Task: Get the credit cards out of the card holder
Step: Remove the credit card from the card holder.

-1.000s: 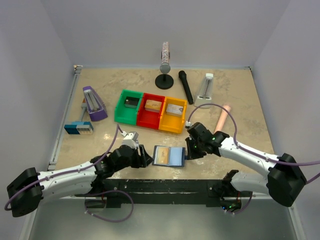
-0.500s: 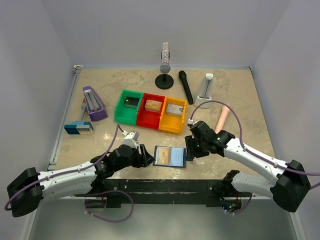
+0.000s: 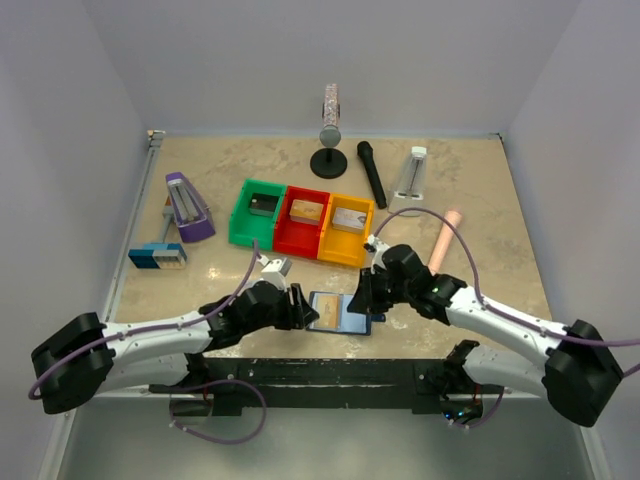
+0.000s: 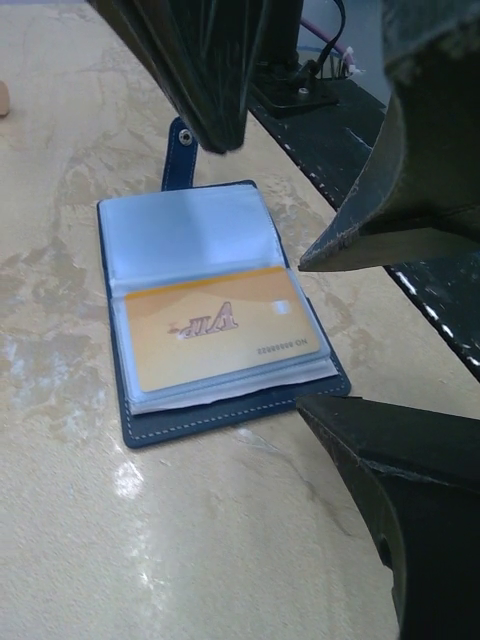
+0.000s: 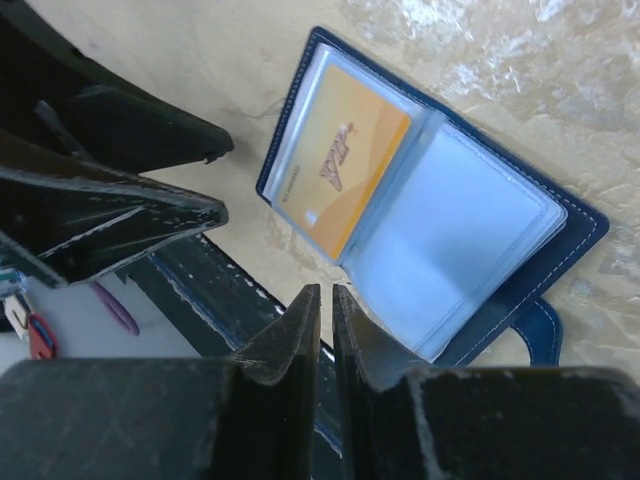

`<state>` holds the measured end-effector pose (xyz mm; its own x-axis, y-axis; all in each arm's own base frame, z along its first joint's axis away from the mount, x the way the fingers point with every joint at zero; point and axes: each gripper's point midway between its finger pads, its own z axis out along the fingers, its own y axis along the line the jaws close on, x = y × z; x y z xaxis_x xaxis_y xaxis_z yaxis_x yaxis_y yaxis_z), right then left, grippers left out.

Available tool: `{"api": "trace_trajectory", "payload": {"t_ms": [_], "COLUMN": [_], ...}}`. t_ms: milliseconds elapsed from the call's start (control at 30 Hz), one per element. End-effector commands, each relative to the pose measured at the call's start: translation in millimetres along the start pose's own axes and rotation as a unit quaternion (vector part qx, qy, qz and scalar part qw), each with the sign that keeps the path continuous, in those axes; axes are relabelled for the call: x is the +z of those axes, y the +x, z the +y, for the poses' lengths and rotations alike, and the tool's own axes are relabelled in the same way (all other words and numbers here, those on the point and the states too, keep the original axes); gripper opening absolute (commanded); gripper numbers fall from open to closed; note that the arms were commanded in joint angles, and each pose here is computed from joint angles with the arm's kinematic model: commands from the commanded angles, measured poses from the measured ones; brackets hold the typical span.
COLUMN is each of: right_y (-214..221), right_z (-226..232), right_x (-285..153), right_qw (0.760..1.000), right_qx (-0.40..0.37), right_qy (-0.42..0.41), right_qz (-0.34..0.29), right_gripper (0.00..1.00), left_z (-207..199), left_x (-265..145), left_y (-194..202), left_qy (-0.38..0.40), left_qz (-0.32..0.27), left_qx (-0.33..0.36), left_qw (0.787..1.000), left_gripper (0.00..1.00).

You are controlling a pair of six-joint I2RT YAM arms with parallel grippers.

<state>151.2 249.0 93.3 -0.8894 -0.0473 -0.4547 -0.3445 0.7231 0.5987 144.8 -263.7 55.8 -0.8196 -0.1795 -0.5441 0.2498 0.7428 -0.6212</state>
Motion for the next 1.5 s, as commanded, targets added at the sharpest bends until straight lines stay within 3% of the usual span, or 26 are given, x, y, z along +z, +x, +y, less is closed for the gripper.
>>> {"api": "trace_trajectory", "payload": {"t_ms": [0,600,1033,1167,1367,1467], "right_y": [-7.4,44.1,44.1,35.2,11.9,1.2], "right_z": [10.2,-50.3,-71.6,-69.4,-38.7,-20.3], "right_x": [18.1,52.5,25.5,14.6,7.9,7.7], "right_qw": [0.998,0.986,0.985,0.987,0.996,0.997], "right_qx": [0.040,0.141,0.090,0.069,0.042,0.047], "right_qy": [-0.038,0.072,0.140,0.142,0.069,0.023], "right_qz": [-0.019,0.057,0.046,0.026,-0.024,-0.048], "right_gripper": [0.15,0.12,0.16,0.21,0.33,0.46], "left_z": [-28.1,-14.4,-36.3,-47.6,-58.2,-61.5], "left_x": [8.8,21.9,1.4,1.5,10.6,14.7], "left_y": [-20.3,-5.3,-37.0,-40.3,-33.1,-29.0], "left_qy": [0.033,0.008,0.040,0.057,0.079,0.088], "left_qz": [-0.023,0.004,-0.049,-0.046,-0.023,-0.014], "left_qx": [0.012,0.008,0.025,0.031,0.025,0.022], "left_qw": [0.999,1.000,0.998,0.997,0.996,0.996], "left_gripper": [0.56,0.42,0.40,0.40,0.40,0.39]}}
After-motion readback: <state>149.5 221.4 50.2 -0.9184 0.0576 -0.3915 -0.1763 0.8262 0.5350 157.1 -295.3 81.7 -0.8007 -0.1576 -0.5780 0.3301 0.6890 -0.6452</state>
